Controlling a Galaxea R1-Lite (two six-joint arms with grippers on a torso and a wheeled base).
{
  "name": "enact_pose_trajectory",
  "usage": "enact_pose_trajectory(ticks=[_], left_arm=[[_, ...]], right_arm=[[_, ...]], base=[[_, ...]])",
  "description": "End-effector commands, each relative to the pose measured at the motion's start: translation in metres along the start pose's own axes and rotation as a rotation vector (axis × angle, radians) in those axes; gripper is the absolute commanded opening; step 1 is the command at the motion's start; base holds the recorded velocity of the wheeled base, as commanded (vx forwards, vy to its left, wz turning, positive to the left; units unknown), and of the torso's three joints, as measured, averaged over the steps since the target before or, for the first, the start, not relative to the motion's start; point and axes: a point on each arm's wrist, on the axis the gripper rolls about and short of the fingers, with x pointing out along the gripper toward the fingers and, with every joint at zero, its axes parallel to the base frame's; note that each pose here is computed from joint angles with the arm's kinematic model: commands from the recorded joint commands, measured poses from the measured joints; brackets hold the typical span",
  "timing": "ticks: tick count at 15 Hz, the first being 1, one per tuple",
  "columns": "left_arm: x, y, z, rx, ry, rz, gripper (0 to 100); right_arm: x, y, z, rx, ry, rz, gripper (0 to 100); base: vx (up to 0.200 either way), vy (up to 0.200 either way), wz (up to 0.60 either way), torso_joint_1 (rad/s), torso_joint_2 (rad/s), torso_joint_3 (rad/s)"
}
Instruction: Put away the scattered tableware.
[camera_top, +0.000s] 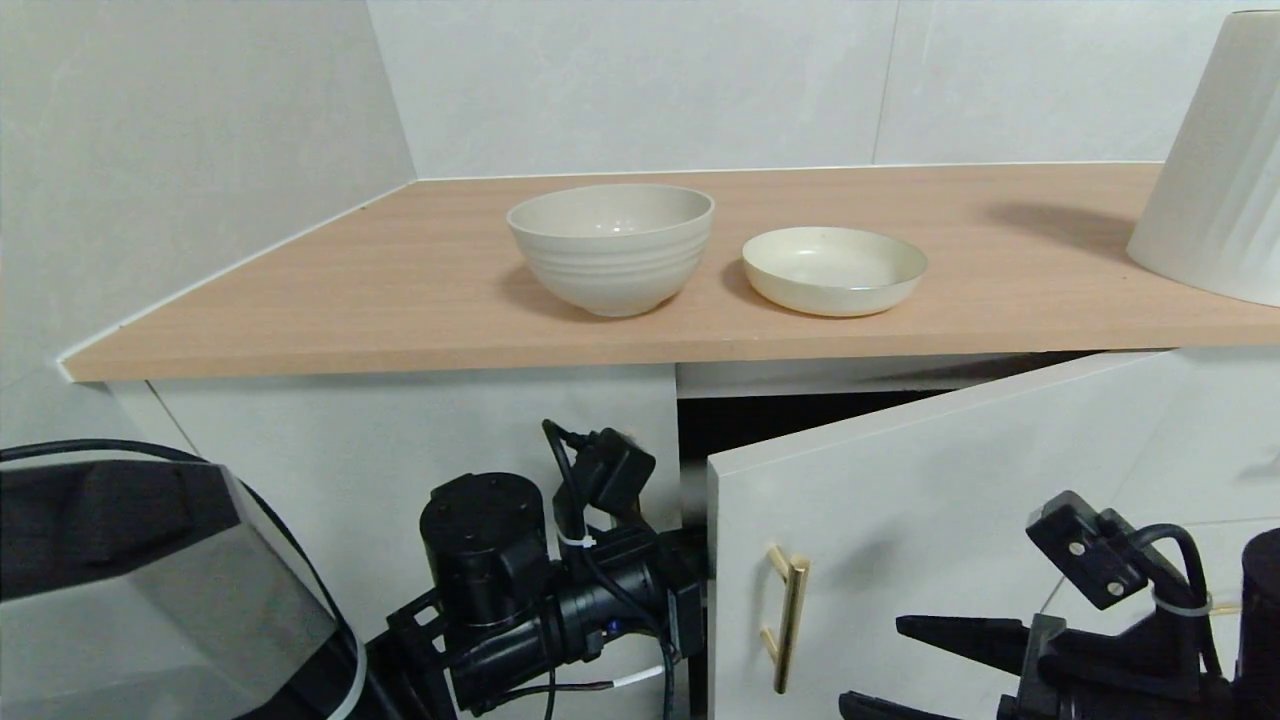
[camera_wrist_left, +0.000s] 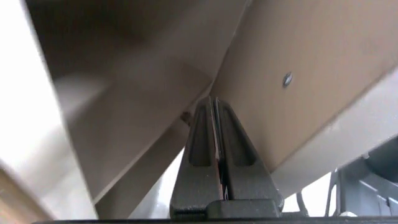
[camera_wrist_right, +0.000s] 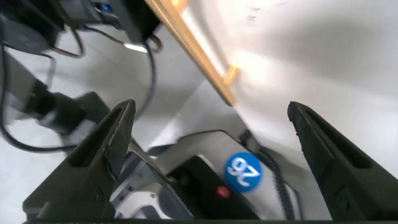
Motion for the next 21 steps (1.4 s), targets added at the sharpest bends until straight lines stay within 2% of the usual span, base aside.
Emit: enact_pose_trajectory(ticks=[1,5,10,16,18,21], left_arm=[[-0.002,-0.003,0.007,0.008,-0.023,-0.008,0],[-0.003,-0.002,-0.002,-0.015,0.005,-0.006,0],[-0.003,-0.005,-0.004,-0.017,0.006,-0.007,0],[0.0,-0.004,-0.008,-0.021,0.017,-0.009,0],[0.004,-0.006,-0.013,-0.023,0.032,-0.019,0],[0.008,-0.006,-0.011,-0.019,0.022,-0.026,0]], right_arm=[[-0.016,0.002,0.0,-0.008,-0.012,0.005,100],[-0.017,0.001,-0.006,-0.001,0.046,0.015,100],[-0.017,0.001,-0.008,-0.002,0.054,0.019,100],[-0.017,0.001,-0.009,-0.002,0.059,0.02,100],[-0.017,0.003,-0.012,-0.008,0.071,0.034,100],[-0.018,0.004,-0.012,-0.008,0.07,0.036,100]], base=[[0.0,0.0,0.0,0.0,0.0,0.0],[0.0,0.0,0.0,0.0,0.0,0.0],[0.0,0.0,0.0,0.0,0.0,0.0],[-0.2,0.0,0.0,-0.001,0.0,0.002],[0.0,0.0,0.0,0.0,0.0,0.0],[0.0,0.0,0.0,0.0,0.0,0.0]])
